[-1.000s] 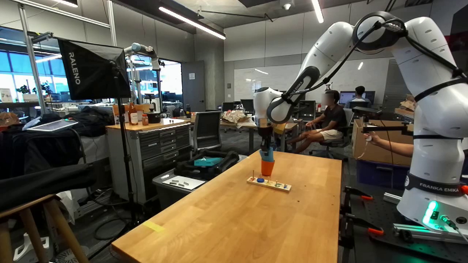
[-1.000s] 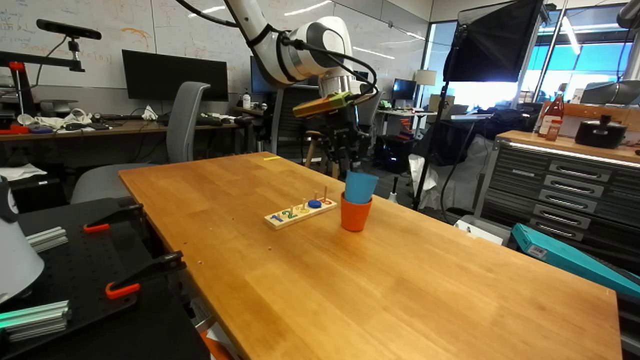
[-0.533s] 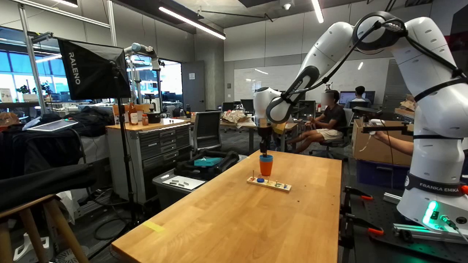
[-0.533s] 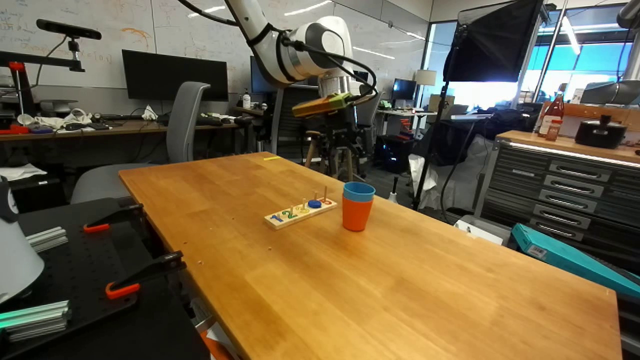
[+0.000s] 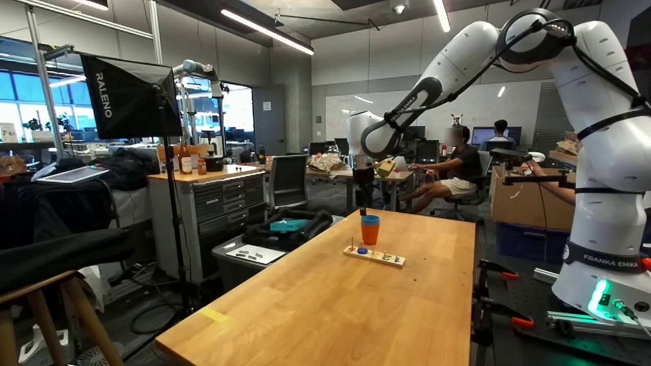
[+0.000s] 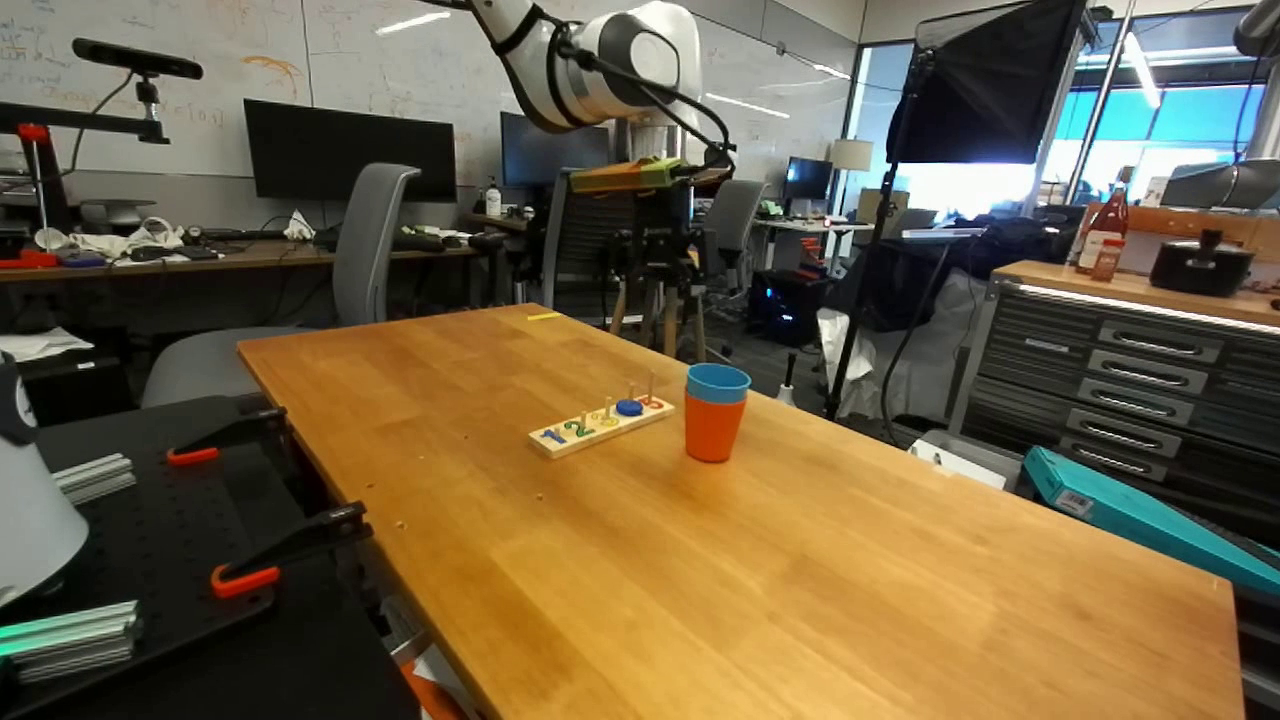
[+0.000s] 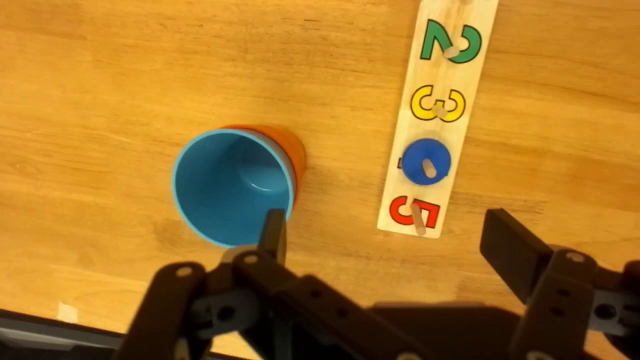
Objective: Put the blue cup in the orange cup
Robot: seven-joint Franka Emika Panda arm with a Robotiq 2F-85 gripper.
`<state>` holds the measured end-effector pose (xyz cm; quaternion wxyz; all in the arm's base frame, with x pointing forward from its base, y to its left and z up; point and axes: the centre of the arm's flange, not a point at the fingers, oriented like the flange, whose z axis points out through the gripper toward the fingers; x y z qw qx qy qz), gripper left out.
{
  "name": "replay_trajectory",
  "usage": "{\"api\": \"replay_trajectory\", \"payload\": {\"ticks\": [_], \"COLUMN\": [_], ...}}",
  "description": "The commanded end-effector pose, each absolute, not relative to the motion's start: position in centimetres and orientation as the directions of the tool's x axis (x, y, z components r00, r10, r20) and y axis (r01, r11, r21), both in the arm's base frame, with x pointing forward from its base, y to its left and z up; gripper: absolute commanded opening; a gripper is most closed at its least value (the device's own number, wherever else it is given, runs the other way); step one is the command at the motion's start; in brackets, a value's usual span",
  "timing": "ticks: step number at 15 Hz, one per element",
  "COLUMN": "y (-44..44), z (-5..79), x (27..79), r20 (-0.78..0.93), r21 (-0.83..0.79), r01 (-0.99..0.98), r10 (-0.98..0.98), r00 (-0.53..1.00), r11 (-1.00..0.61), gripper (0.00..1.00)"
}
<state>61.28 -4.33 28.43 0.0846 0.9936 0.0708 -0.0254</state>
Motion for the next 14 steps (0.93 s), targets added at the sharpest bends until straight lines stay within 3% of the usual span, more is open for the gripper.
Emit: {"api": "replay_trajectory", "payload": {"ticks": [1,8,14], "y": [-4.1,-2.8,-2.7], "z": [33.3,37.9,37.0], "x": [62.0,61.6,61.6], "r20": [-0.067,-0.064,-0.056], "r21": [0.108,0.055,0.085], "r01": [0.144,0.151,0.143], "r10": [0.138,0.148,0.139], "r00": [0.988,0.987,0.989], "r11": [-0.984,-0.987,-0.986], "gripper": [1.0,1.0,1.0]}}
